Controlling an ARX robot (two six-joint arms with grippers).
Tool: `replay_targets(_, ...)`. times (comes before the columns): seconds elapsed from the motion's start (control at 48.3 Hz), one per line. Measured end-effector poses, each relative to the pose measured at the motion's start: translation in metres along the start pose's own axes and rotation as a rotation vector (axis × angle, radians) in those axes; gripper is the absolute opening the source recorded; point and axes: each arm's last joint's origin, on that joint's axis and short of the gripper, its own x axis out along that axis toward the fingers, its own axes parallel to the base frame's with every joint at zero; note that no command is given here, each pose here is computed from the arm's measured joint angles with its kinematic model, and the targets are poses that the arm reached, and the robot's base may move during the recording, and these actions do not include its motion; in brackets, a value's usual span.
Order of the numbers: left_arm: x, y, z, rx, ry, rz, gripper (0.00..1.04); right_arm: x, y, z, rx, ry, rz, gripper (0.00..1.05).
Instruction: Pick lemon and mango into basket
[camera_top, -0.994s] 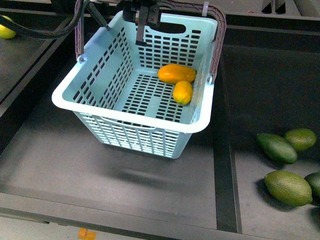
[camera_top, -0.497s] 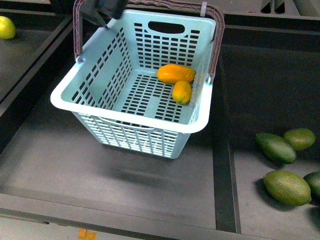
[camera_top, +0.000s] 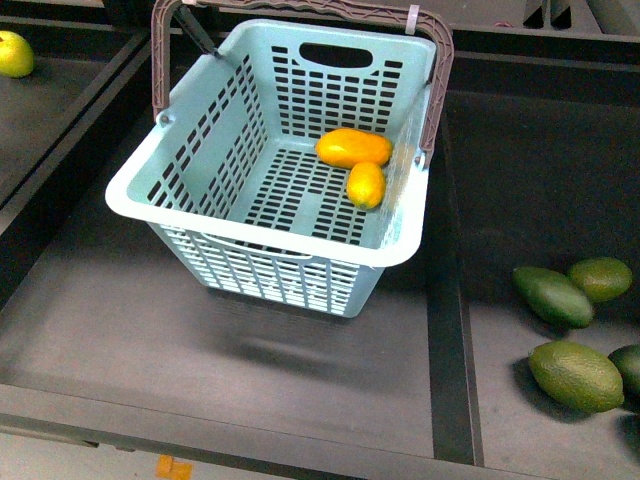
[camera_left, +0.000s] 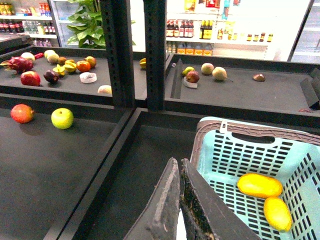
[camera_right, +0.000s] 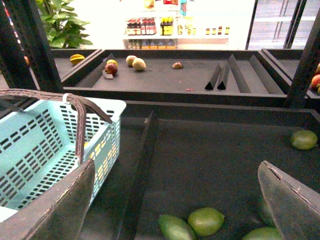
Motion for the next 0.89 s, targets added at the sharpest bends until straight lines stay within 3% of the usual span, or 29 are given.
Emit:
replay_targets(0.414, -0.056, 0.032, -0.022, 0.008, 0.011, 0.006, 0.03, 0.000, 0.000, 0.000, 0.000, 0.000, 0.000, 0.96)
replay_targets(0.891, -0.085, 0.044, -0.015, 0.009, -0.011, 0.004, 0.03, 0.000, 0.000, 0.000, 0.000, 0.000, 0.000, 0.96)
